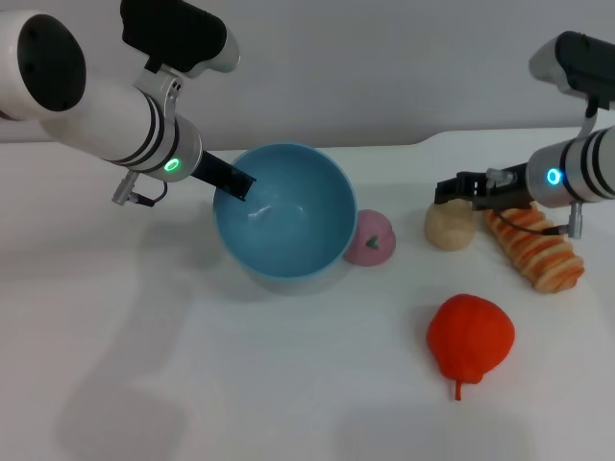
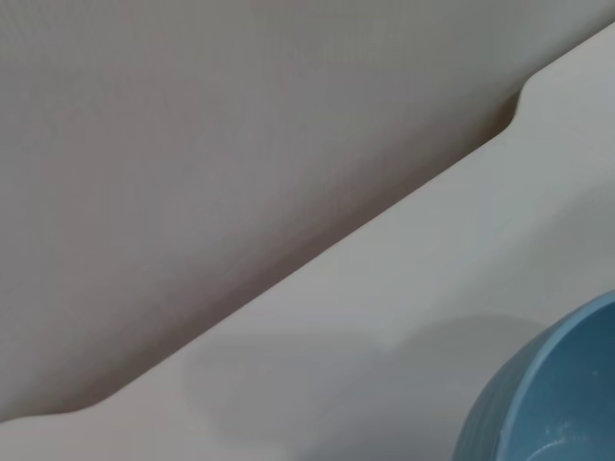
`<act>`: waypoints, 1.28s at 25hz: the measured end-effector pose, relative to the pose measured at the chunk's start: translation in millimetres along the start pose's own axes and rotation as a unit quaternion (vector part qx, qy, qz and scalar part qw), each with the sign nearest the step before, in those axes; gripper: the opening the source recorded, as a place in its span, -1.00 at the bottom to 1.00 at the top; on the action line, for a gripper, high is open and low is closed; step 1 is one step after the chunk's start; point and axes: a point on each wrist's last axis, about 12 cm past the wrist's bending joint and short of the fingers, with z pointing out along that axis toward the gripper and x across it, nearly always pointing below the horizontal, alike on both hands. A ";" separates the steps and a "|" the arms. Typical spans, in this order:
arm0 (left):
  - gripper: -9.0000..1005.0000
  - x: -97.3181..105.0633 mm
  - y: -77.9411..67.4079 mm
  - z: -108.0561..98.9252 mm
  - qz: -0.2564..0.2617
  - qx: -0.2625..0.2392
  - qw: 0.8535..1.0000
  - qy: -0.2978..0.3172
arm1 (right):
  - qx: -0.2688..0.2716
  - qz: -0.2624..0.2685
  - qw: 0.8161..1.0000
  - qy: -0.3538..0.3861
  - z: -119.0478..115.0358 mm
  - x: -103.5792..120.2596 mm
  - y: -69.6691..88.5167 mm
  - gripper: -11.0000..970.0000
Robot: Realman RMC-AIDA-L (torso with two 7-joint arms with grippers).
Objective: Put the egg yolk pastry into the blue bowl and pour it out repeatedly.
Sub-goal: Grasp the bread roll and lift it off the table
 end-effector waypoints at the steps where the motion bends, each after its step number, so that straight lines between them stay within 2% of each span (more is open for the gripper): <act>1: -0.98 0.1 0.0 0.0 0.000 0.000 1.000 0.000 | 0.001 0.001 1.000 0.000 0.9 1.6 -0.6 0.12; 13: -0.99 1.1 0.7 0.4 -0.001 -0.001 1.000 -0.002 | 0.005 0.011 1.000 -0.019 6.4 8.6 -5.1 0.10; 24: -0.99 0.6 1.1 0.3 -0.001 -0.003 1.000 -0.004 | -0.046 0.005 0.997 -0.057 7.2 13.1 -5.3 0.08; 28: -0.99 0.6 1.3 0.3 -0.001 -0.003 1.000 -0.004 | -0.065 0.007 0.997 -0.033 4.8 15.6 -4.7 -0.26; 32: -0.99 0.6 1.5 0.2 -0.001 -0.003 1.000 -0.004 | -0.092 -0.004 0.996 -0.013 -8.1 3.2 -6.7 -0.62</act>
